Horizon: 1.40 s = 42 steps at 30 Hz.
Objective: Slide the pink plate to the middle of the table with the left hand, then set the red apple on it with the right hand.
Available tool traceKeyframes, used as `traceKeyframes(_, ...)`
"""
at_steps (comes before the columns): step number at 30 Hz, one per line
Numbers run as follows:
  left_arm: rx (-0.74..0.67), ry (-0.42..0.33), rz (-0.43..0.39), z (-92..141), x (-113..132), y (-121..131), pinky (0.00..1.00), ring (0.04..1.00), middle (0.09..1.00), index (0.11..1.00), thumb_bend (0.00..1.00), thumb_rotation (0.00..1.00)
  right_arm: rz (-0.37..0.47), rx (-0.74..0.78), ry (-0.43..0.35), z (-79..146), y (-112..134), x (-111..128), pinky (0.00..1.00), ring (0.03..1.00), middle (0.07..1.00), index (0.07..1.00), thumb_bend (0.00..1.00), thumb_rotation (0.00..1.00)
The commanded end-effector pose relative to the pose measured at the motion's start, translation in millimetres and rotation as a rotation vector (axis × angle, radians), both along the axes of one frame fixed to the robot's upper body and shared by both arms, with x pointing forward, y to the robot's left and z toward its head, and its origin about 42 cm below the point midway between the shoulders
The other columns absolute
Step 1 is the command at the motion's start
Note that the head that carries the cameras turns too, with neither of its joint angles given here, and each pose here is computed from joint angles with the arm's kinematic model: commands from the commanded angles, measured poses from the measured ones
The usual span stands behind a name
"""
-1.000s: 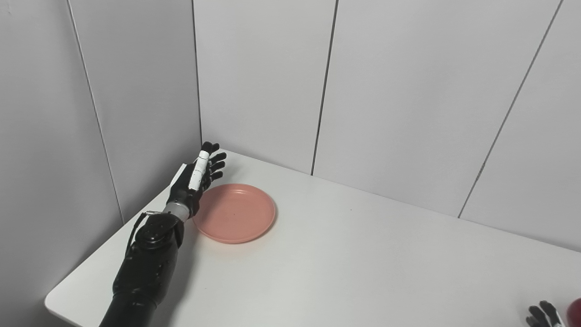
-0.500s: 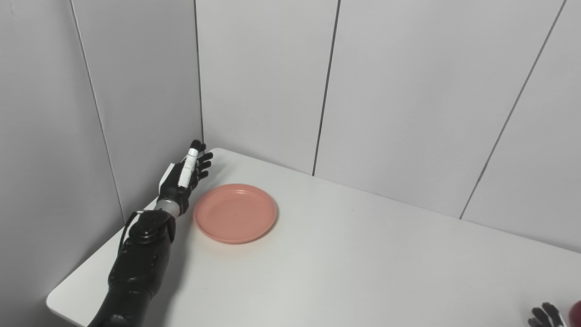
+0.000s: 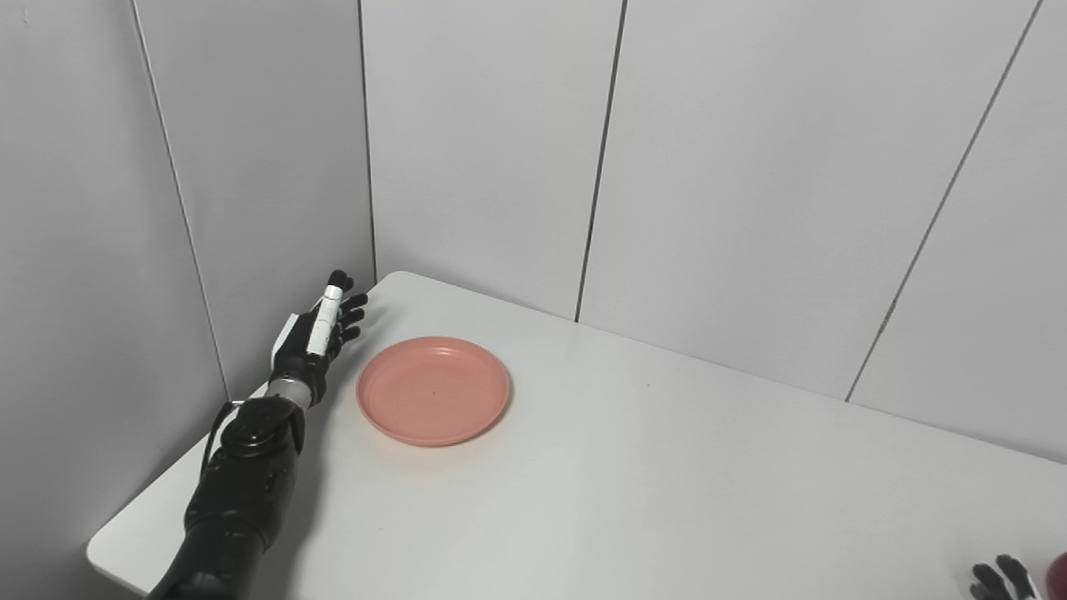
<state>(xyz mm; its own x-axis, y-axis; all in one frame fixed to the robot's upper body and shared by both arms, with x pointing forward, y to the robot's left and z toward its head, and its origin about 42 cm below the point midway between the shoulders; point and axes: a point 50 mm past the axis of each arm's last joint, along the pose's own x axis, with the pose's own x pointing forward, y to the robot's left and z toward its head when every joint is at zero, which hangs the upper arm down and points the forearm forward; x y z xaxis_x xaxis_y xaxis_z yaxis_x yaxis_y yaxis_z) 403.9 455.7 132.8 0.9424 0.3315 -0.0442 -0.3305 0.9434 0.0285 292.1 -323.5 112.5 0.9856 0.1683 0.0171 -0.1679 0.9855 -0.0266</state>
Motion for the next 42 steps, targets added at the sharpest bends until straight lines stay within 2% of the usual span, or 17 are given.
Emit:
traceKeyframes(1,0.043,-0.079,-0.002,26,11,12,0.90,0.901,0.885,0.910,0.94,0.97,-0.001,-0.014,-0.004,7,-1,1,1.00,0.994,0.959,1.000,0.71,1.00)
traceKeyframes(9,-0.022,-0.036,-0.013,2,11,4,0.88,0.875,0.871,0.917,0.92,0.96,-0.007,-0.021,-0.013,9,1,0,1.00,0.981,0.950,1.000,0.69,1.00)
traceKeyframes(14,-0.056,-0.037,-0.049,-5,10,-6,0.89,0.878,0.882,0.912,0.86,0.98,-0.007,-0.021,-0.012,11,3,-1,1.00,0.991,0.959,1.000,0.69,1.00)
traceKeyframes(18,-0.073,-0.040,-0.070,-8,9,-13,0.87,0.860,0.869,0.909,0.88,0.97,-0.007,-0.011,-0.007,11,4,-1,1.00,0.999,0.959,1.000,0.67,1.00)
traceKeyframes(25,-0.129,-0.053,-0.114,-8,7,-31,0.89,0.877,0.880,0.921,0.89,0.93,-0.005,-0.008,-0.010,12,6,-1,1.00,1.000,0.963,1.000,0.65,1.00)
traceKeyframes(32,-0.115,-0.025,-0.150,-6,2,-50,0.86,0.858,0.868,0.915,0.87,0.95,-0.007,-0.010,-0.012,11,7,-1,1.00,0.988,0.952,1.000,0.66,1.00)
traceKeyframes(34,-0.122,-0.019,-0.156,-5,1,-56,0.86,0.861,0.870,0.906,0.90,0.93,-0.008,-0.014,-0.014,11,7,0,1.00,0.981,0.948,1.000,0.66,1.00)
traceKeyframes(37,-0.117,-0.011,-0.165,-3,1,-63,0.84,0.852,0.867,0.905,0.91,0.94,-0.007,-0.016,-0.014,11,7,0,1.00,0.977,0.946,1.000,0.67,1.00)
traceKeyframes(42,-0.116,-0.008,-0.187,-2,2,-72,0.86,0.867,0.872,0.921,0.88,0.96,-0.003,-0.017,-0.021,11,10,-1,1.00,0.969,0.945,1.000,0.67,1.00)
